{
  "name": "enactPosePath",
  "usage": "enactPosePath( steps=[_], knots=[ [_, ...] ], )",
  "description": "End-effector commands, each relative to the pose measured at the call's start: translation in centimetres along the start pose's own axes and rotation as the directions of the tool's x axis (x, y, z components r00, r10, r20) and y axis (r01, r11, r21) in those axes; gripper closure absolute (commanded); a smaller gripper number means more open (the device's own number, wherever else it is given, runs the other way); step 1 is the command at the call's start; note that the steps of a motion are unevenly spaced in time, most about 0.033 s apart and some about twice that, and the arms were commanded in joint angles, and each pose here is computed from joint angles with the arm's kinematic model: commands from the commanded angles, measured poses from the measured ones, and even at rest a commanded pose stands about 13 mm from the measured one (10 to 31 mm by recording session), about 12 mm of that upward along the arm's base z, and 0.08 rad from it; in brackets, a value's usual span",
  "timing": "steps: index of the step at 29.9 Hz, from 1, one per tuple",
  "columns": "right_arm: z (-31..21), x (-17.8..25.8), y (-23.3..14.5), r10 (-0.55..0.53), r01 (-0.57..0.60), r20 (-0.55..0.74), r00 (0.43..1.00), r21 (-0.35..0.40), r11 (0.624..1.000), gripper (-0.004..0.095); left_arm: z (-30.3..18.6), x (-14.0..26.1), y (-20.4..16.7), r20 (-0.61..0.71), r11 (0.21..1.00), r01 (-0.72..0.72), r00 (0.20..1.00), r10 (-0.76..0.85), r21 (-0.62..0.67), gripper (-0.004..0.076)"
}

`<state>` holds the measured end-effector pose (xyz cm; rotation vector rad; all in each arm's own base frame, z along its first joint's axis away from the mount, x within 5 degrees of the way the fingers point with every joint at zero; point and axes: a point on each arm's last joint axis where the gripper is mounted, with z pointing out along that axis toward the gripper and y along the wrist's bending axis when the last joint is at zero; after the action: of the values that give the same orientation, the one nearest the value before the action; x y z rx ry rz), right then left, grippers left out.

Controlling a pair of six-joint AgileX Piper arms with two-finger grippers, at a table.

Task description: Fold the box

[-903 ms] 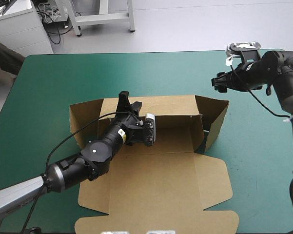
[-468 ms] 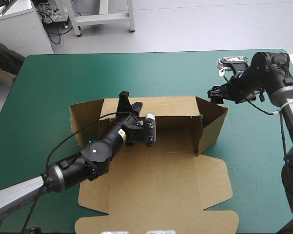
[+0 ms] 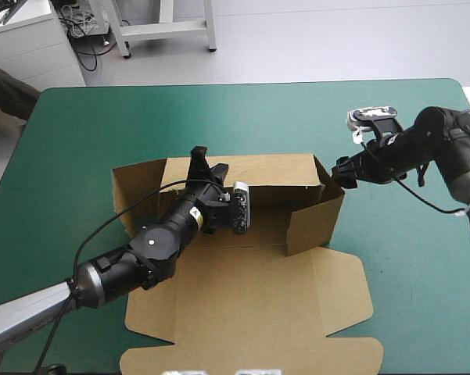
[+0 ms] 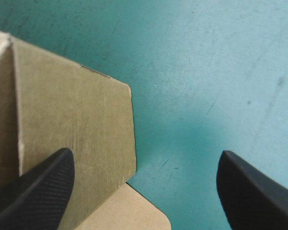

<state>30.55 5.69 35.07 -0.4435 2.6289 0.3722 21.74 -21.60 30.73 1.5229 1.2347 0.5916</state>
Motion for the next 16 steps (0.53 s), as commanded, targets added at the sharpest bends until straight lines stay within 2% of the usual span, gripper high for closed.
enactPosePath(
  steps=[1,6,16],
  knots=[
    [-2.3,0.7,1.1,-0.076,0.079,0.143,0.987,-0.017,0.997,0.0161,-0.9,-0.2,1.4,0.012,0.998,0.019,1.0,-0.018,-0.057,0.0756],
    [-2.0,1.8,1.2,-0.13,0.134,0.154,0.98,-0.014,0.991,0.0161,-0.9,-0.2,1.4,0.012,0.998,0.019,1.0,-0.018,-0.057,0.0756],
    [-0.2,3.4,1.7,-0.187,0.201,0.141,0.972,-0.098,0.975,0.0168,-0.9,-0.1,1.5,0.0,0.998,0.019,1.0,-0.019,-0.061,0.0756]
  ],
)
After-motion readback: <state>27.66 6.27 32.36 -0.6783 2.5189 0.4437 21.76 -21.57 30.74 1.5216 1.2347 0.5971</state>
